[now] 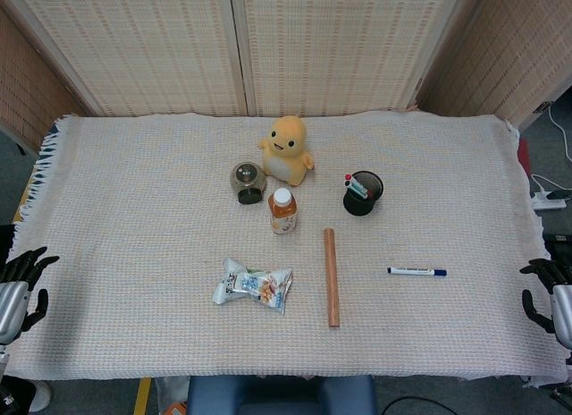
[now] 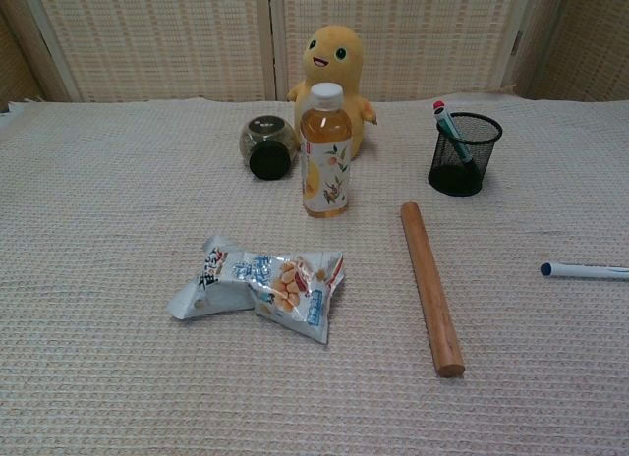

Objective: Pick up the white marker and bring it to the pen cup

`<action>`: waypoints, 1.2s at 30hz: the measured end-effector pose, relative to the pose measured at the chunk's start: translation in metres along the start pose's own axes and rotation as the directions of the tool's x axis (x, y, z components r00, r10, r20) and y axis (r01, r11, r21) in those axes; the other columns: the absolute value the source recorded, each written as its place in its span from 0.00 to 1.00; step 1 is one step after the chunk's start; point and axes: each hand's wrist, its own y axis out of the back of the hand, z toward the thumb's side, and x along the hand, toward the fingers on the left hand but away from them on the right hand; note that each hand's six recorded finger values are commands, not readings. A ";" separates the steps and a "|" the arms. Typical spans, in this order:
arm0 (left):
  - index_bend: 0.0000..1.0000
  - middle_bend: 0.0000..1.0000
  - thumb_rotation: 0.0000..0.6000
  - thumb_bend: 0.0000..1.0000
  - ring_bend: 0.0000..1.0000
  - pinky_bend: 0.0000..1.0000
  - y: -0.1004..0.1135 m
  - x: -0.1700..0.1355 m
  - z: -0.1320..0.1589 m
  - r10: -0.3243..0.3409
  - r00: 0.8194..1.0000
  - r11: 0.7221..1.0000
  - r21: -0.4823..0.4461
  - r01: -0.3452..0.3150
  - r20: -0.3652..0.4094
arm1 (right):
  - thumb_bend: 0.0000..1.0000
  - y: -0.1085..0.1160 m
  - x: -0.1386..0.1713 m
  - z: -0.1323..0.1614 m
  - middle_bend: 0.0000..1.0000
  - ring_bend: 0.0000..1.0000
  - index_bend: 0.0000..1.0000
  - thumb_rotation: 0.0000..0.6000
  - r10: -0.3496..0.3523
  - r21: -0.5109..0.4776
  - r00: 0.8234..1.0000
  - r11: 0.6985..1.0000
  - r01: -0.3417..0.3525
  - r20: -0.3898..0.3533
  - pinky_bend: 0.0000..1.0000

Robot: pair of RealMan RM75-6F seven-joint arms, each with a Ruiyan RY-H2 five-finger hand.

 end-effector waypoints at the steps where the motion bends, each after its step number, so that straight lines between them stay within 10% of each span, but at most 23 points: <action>1: 0.19 0.04 1.00 0.63 0.00 0.07 0.000 0.000 0.000 0.000 1.000 1.000 0.000 0.000 0.000 | 0.41 0.000 0.000 0.000 0.26 0.22 0.38 1.00 0.000 -0.001 1.000 1.000 0.000 0.000 0.12; 36: 0.18 0.04 1.00 0.64 0.00 0.07 0.001 -0.001 0.001 0.008 1.000 1.000 -0.002 -0.008 0.006 | 0.41 -0.001 0.000 -0.001 0.26 0.22 0.38 1.00 0.004 0.001 1.000 1.000 -0.004 0.001 0.12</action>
